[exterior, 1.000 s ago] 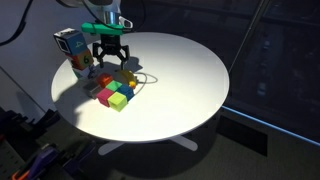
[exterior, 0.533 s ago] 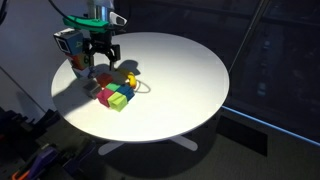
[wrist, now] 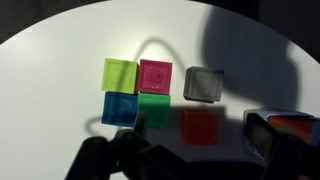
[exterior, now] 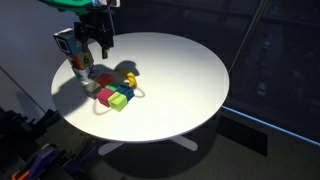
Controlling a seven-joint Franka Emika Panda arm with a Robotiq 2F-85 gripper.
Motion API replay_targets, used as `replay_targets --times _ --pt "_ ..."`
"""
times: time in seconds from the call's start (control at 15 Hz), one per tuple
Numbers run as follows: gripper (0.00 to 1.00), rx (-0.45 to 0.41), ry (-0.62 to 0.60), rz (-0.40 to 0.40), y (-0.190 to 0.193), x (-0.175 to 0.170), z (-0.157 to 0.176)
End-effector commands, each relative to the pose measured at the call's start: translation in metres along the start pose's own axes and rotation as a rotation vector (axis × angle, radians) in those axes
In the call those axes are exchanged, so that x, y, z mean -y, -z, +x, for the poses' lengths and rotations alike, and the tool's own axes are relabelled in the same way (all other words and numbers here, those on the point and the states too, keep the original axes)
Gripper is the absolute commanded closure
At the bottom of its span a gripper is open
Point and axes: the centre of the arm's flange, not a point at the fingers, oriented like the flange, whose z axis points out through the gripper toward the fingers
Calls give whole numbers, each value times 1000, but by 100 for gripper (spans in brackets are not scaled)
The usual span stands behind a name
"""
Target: Take the bananas off of the block
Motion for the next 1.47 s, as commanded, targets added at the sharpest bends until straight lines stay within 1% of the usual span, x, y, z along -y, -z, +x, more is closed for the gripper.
replay_targets --times 0.0,0.33,0.6,1.07,1.4 --pt "0 -61 -61 0 26 7 -21" --pt "0 -107 -101 5 61 18 -25" --pt "0 -120 -102 15 84 32 -28" --pt "0 -163 -113 -1 109 61 -37" --pt "0 -176 -132 -2 122 67 -52"
